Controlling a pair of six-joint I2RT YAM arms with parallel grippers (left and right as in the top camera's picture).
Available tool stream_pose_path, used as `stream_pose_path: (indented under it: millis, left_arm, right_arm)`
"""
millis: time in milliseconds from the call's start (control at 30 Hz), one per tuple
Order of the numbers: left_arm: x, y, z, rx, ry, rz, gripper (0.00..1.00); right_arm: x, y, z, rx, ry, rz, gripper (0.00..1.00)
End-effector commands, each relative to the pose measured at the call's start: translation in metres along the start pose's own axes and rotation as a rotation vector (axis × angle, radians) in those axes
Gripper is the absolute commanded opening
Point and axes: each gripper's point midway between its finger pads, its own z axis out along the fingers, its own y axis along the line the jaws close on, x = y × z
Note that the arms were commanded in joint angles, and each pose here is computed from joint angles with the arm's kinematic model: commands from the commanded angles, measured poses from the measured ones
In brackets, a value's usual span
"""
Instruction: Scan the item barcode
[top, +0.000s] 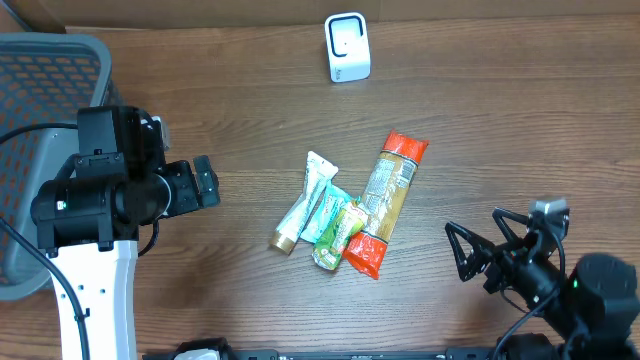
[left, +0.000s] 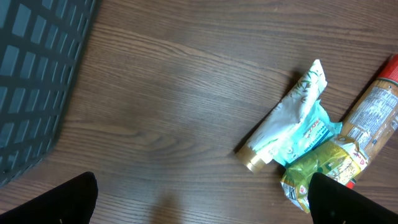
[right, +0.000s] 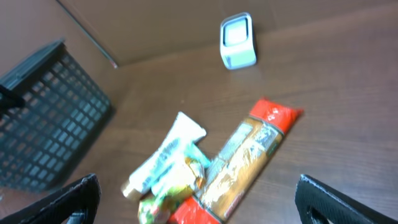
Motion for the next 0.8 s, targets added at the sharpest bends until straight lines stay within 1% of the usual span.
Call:
stream_pose_path:
  millis: [0,167,267,333,767]
  left_arm:
    - [-0.003,0.0,-0.002,0.005,-0.012,-0.02,1.0]
    - [-0.003,0.0,-0.002,0.005,-0.011,-0.02,0.99]
    - [-0.003,0.0,-0.002,0.005,-0.012,-0.02,0.99]
    - [-0.003,0.0,-0.002,0.005,-0.012,-0.02,1.0]
    - [-0.003,0.0,-0.002,0.005,-0.012,-0.02,0.99]
  right_arm:
    - [-0.016,0.007,-0.002,0.01,0.036,0.003,1.0]
    - [-0.012,0.003,0.002,0.057,0.191,0.073,1.0]
    - [-0.004,0.0,0.005,0.082,0.307,0.064,1.0]
    - [0.0,-0.003,0.007,0.096,0.351,0.077,1.0]
    - [0.021,-0.024,0.036,0.136,0.521,0.177,1.0]
